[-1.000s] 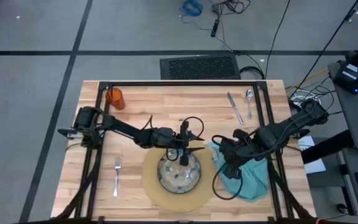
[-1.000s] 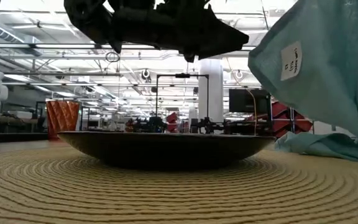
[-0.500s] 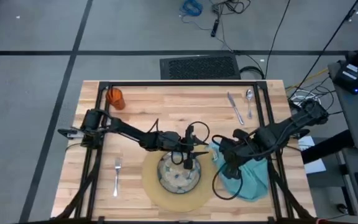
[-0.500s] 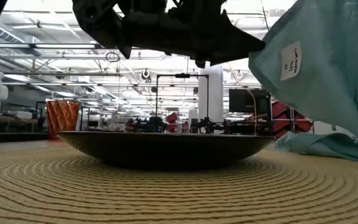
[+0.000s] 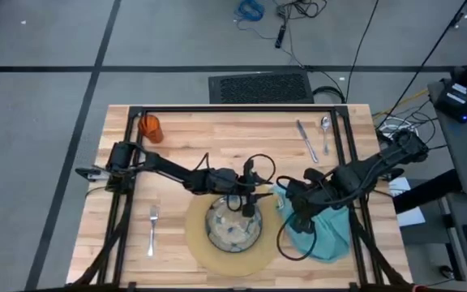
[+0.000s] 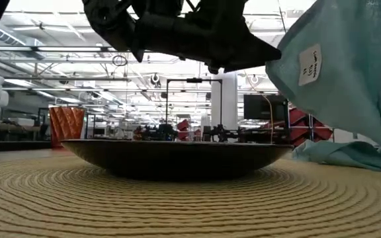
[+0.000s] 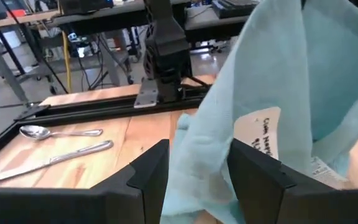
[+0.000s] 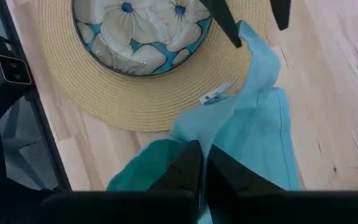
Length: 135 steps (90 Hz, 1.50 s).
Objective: Set table place
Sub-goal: Fold the blue napkin
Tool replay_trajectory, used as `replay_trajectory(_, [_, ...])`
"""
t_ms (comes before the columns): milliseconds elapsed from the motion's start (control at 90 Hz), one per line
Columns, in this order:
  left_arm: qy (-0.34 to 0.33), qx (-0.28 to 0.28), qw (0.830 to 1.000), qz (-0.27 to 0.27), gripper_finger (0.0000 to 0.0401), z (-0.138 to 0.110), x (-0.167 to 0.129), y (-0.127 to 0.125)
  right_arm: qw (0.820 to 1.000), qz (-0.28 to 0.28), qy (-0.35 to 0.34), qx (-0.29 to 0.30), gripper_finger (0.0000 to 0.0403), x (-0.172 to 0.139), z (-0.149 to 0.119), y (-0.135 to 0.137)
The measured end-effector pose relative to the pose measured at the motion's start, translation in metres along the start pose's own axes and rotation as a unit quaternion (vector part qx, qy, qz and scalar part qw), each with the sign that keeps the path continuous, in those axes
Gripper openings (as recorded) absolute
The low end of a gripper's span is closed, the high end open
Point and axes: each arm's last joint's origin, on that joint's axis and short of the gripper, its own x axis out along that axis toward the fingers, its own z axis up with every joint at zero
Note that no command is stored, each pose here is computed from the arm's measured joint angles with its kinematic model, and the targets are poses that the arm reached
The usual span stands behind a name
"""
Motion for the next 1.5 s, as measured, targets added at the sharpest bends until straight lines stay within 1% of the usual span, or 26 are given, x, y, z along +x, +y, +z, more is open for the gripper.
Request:
replay_trajectory(78, [0.004,0.0,1.0,0.0,0.0143,-0.003,0.003,0.0,1.0,0.0,0.0,0.0,0.0,0.0,0.0,0.0])
replay_trajectory(144, [0.013,0.001,1.0,-0.001,0.0126,-0.006,0.004,-0.001,1.0,0.0,0.0,0.0,0.0,0.0,0.0,0.0])
replay_trajectory(211, [0.012,0.0,1.0,0.0,0.0093,-0.004,0.004,-0.001,1.0,0.001,-0.001,0.0,0.0,0.0,0.0,0.0])
replay_trajectory(300, [0.015,0.001,1.0,0.0,0.0027,-0.005,0.005,-0.001,1.0,0.001,-0.001,0.0,0.0,0.0,0.0,0.0])
replay_trajectory(333, [0.017,0.0,1.0,0.0,0.0014,-0.006,0.005,-0.001,1.0,0.001,-0.001,0.0,0.0,0.0,0.0,0.0])
replay_trajectory(400, [0.014,0.0,1.0,0.0,0.0008,-0.006,0.005,-0.001,1.0,0.001,-0.001,-0.001,0.0,0.0,0.0,0.0])
replay_trajectory(544, [0.001,0.0,1.0,0.01,0.0001,0.001,0.003,0.001,1.0,0.005,-0.004,-0.001,0.0,0.0,0.001,0.001])
replay_trajectory(678, [0.002,0.014,1.0,0.022,0.0,0.007,0.0,0.003,0.999,0.028,-0.035,0.004,0.0,0.0,0.006,0.006])
replay_trajectory(756, [0.008,0.021,0.999,0.04,0.0,0.009,-0.002,0.005,0.997,0.044,-0.058,0.016,0.0,-0.001,0.013,0.008])
replay_trajectory(844, [0.02,0.035,0.998,0.055,0.0,0.011,-0.004,0.006,0.996,0.061,-0.064,0.023,0.0005,-0.001,0.016,0.009])
replay_trajectory(933, [0.033,0.048,0.996,0.071,0.0,0.017,-0.009,0.008,0.996,0.064,-0.048,0.036,0.0024,0.0,0.015,0.008])
replay_trajectory(1000, [0.038,0.058,0.994,0.082,0.0,0.024,-0.014,0.01,0.997,0.052,-0.033,0.05,0.0046,0.002,0.012,0.007])
replay_trajectory(1100, [0.053,0.074,0.991,0.1,0.0,0.039,-0.025,0.014,0.998,0.014,0.0,0.061,0.0085,0.008,0.005,0.007])
replay_trajectory(1144, [0.047,0.08,0.99,0.103,0.0,0.047,-0.03,0.016,0.998,-0.001,0.007,0.063,0.0104,0.012,0.004,0.007])
replay_trajectory(1333, [0.035,0.094,0.989,0.113,0.0,0.086,-0.062,0.024,0.995,-0.075,-0.002,0.063,0.0183,0.028,0.004,0.01])
replay_trajectory(1411, [0.033,0.098,0.988,0.116,0.0,0.099,-0.076,0.027,0.992,-0.115,-0.008,0.06,0.0203,0.037,0.007,0.008])
replay_trajectory(1500, [0.034,0.106,0.986,0.125,0.0,0.112,-0.092,0.031,0.987,-0.151,-0.014,0.047,0.0212,0.045,0.009,0.008])
